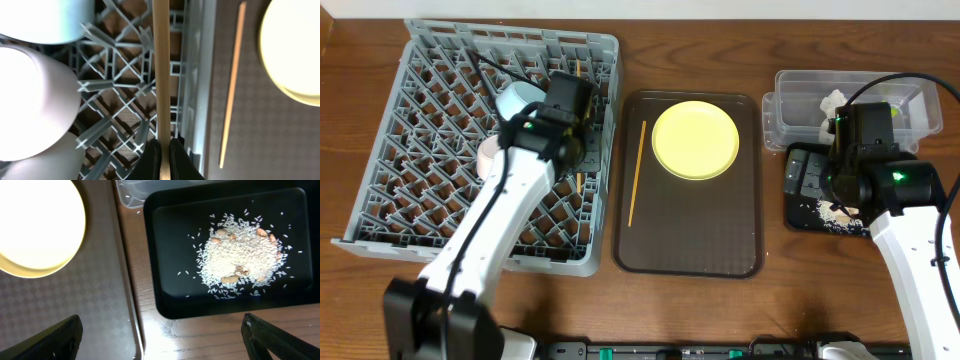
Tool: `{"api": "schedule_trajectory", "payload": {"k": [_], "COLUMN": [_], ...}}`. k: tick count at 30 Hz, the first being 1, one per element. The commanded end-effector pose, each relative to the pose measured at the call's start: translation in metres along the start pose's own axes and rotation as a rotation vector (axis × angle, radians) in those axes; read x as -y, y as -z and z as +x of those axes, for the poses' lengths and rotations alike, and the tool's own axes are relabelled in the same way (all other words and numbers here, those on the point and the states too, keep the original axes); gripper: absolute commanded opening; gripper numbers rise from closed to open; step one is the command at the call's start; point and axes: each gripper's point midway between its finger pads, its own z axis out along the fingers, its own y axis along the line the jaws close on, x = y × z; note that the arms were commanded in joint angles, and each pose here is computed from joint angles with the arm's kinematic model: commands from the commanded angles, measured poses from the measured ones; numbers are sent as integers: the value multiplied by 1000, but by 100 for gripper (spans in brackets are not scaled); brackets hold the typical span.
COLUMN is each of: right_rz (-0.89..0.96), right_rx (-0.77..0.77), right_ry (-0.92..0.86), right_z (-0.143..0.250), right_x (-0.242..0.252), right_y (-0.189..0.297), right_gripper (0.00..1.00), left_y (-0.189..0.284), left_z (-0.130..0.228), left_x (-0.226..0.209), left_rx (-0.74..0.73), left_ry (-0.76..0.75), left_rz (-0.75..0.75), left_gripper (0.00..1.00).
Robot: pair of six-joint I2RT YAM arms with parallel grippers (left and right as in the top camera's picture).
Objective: Sort waste into correct bins and load items into the dishwasher
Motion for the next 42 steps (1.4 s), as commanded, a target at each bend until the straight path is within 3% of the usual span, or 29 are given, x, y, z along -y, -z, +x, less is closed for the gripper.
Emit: {"api": "schedule_trajectory", "payload": {"k": [1,7,12,14,21,27,31,33,42], "right_rz": [-10,-11,-11,-11,-11,-11,-11,-11,-11], "right_rx": [-3,-2,-2,-2,-2,-2,-2,-4,-4], "right_ry": [0,0,0,0,0,0,-1,0,0], "right_z": [0,0,-1,0,-1,-1,0,0,0], "right_x": [-1,-1,-1,-1,-1,-1,-1,-1,-1], "right_y": [0,0,0,0,0,0,0,0,0], "right_gripper": [99,99,99,99,99,99,99,99,99], "left_y": [-28,-46,-46,-46,-18,8,-10,-32,-100], "left_z": [8,14,15,15,2,-1,-1,-4,3], "left_x": [2,13,13,13,15,70,91,88,100], "left_rx": [-85,-138,-141,-140,-53,-13,15,34,-33], "left_ry": [-27,-30,-33,-33,-30,-73,-156,-186,-197], "left_rz": [-11,41,41,41,66,327,252,138,127], "left_gripper": [6,6,28,32,31,33,38,39,41]}}
